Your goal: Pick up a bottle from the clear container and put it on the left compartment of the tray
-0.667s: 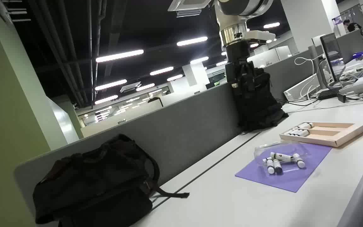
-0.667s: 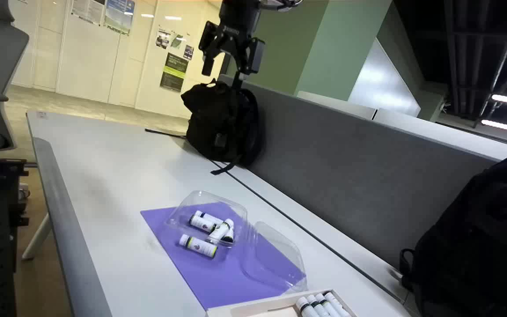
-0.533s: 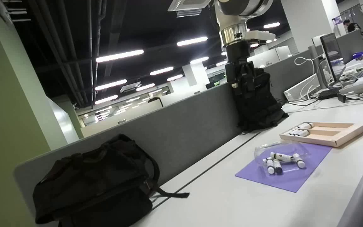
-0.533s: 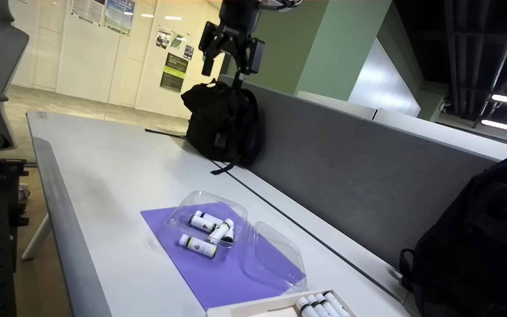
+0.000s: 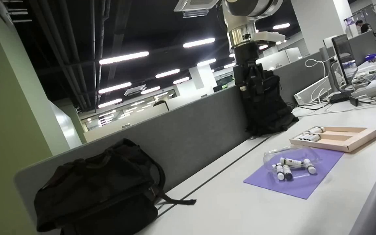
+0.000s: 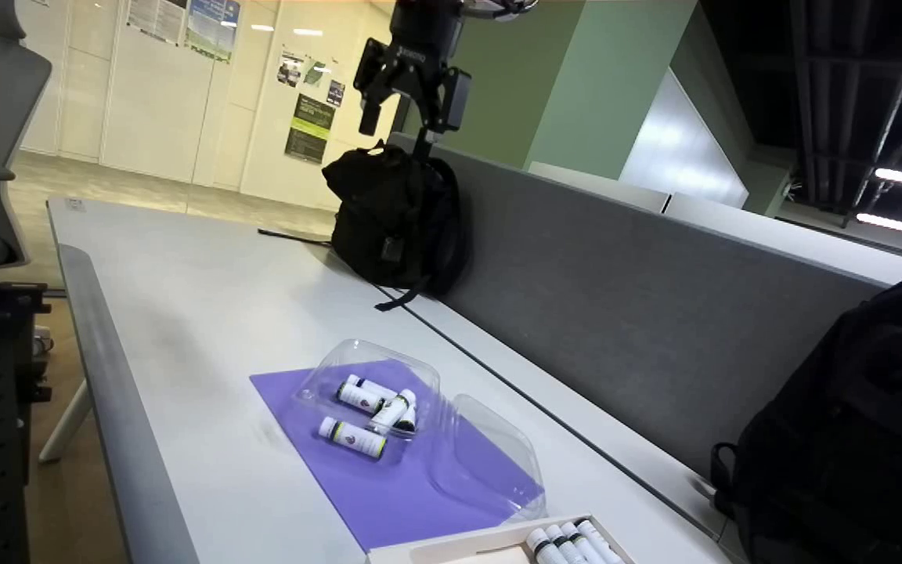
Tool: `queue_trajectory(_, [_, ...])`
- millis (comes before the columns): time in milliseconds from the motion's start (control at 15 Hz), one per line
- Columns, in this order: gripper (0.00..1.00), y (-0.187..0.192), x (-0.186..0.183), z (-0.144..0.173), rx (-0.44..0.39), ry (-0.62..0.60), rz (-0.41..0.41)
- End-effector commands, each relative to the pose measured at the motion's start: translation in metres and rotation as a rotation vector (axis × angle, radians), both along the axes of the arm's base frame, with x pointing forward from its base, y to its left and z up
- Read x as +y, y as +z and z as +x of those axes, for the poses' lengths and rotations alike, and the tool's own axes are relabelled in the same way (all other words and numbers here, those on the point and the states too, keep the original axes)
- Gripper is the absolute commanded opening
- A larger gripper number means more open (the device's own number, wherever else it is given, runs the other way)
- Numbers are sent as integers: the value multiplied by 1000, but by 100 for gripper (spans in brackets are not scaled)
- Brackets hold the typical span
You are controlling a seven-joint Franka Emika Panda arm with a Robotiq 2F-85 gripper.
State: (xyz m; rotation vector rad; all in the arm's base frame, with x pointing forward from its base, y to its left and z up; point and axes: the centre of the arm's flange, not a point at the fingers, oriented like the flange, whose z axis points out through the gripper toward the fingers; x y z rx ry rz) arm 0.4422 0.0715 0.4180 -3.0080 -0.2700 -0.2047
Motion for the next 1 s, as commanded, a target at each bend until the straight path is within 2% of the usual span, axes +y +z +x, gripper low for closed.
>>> queue_trajectory(0, [100, -19, -9, 10, -16, -12, -3])
queue_trajectory(133, [100, -43, -21, 23, -3, -30, 17])
queue_trajectory(400, [100, -104, -47, 42, 39, -9, -15])
queue_trajectory(733, [100, -172, -67, 51, 76, 40, -38])
queue_trajectory(933, [100, -198, -69, 50, 108, 81, -47])
